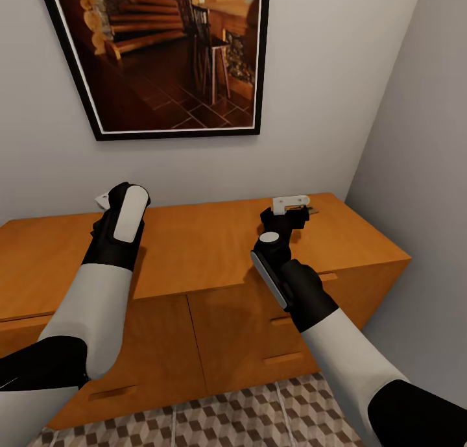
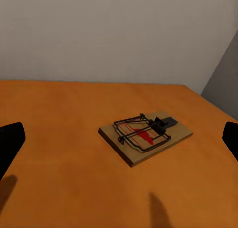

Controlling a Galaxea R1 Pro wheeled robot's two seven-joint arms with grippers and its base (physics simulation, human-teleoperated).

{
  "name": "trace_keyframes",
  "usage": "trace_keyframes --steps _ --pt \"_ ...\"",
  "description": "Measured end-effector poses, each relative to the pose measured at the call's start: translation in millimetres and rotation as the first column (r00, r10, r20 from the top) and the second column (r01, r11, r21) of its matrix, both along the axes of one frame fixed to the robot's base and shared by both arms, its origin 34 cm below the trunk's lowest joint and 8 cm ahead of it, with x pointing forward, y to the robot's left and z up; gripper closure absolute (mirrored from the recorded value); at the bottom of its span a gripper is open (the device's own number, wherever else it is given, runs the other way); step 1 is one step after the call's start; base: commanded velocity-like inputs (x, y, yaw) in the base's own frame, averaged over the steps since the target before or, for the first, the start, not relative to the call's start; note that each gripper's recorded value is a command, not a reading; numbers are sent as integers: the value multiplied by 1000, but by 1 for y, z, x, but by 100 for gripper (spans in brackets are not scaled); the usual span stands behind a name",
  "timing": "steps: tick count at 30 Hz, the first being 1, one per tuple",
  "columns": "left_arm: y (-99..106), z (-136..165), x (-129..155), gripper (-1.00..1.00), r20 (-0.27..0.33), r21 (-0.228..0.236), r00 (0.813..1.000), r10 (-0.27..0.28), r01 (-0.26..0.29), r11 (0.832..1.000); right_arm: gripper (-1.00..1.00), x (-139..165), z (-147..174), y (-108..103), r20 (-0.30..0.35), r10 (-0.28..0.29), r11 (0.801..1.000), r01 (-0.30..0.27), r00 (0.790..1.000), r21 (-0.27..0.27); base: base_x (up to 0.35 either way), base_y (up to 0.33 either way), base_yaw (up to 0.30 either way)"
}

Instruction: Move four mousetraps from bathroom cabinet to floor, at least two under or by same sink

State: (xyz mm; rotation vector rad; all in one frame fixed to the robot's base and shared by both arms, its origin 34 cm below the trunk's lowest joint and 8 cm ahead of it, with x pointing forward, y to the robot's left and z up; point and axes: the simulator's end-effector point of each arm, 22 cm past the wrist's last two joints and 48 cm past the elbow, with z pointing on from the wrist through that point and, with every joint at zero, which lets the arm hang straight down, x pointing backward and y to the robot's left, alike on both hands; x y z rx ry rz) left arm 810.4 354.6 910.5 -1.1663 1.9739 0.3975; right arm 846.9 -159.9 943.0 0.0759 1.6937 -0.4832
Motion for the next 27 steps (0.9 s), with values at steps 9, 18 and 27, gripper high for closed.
trace_keyframes --steps 9,18,27 --pt "0 0 0 -100 1 0 1000 0 0 1000 -100 0 0 0 0 0 1000 0 1000 0 0 0 0" --pt "0 0 0 -100 0 0 1000 0 0 1000 -100 0 0 0 -1 0 1000 0 1000 -1 2 -3 0" --pt "1 0 0 -100 1 1 1000 1 -1 1000 -100 0 -1 0 -2 0 1000 0 1000 0 86 -183 0"
